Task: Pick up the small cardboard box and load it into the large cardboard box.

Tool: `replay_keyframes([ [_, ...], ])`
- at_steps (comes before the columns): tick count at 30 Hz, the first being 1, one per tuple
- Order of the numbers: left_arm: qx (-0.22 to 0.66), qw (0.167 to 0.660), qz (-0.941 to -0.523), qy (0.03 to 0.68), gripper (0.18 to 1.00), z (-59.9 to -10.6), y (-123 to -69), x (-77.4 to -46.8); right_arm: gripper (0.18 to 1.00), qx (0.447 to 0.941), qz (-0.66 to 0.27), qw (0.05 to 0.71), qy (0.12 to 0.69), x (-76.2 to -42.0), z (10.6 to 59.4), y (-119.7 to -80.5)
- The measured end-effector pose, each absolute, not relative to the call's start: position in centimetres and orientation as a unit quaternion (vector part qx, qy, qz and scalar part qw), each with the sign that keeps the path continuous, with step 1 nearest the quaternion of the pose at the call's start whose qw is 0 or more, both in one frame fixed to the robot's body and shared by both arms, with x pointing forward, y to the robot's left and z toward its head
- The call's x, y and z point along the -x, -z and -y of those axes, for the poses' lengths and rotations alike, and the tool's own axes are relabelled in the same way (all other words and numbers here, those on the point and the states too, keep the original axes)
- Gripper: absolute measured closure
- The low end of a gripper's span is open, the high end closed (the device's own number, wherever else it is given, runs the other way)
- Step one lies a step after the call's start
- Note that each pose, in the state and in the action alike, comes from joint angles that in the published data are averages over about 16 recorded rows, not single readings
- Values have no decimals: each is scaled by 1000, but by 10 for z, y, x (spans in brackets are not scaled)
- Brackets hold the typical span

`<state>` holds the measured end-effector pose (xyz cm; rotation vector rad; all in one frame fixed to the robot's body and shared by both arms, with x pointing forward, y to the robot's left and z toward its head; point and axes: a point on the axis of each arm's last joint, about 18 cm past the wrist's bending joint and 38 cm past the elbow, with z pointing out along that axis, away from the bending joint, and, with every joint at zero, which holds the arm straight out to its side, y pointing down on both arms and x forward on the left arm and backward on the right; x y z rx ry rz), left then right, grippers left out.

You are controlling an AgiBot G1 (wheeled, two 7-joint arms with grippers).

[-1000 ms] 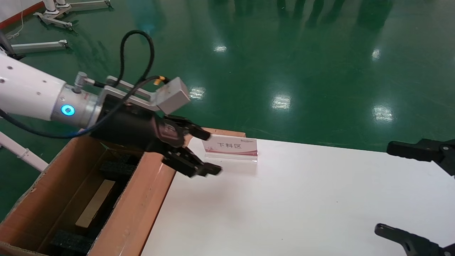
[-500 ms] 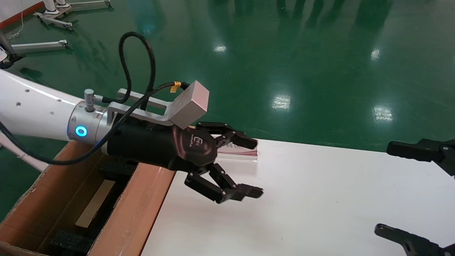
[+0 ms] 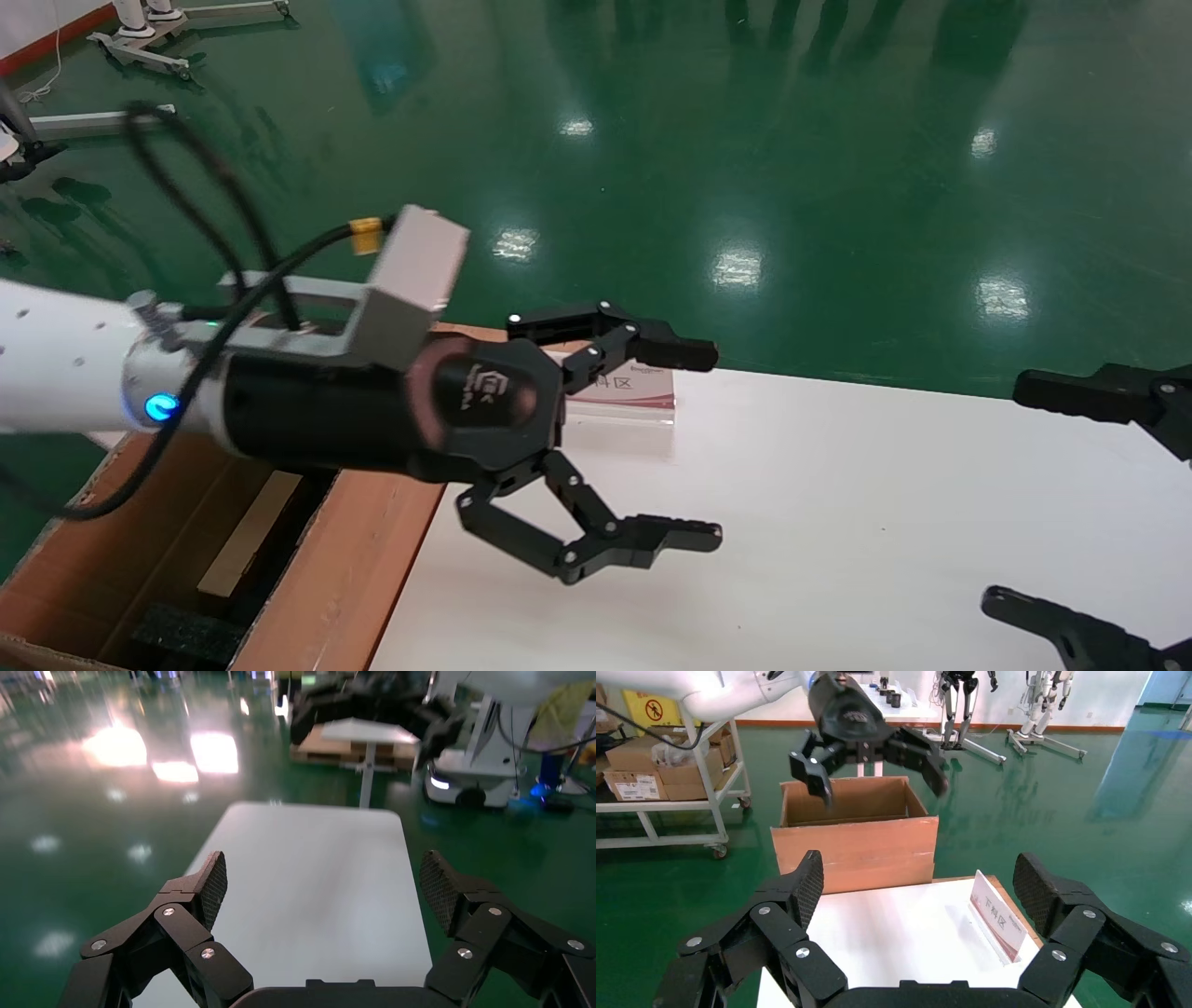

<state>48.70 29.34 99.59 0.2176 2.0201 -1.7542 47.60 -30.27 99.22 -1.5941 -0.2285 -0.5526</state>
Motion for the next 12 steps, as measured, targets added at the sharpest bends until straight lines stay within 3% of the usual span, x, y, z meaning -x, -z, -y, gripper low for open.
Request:
replay_keyframes([
  [12,-104,248,-696,665,184,-303,-991,-472,178,704,101,659,244,-476,303,-992],
])
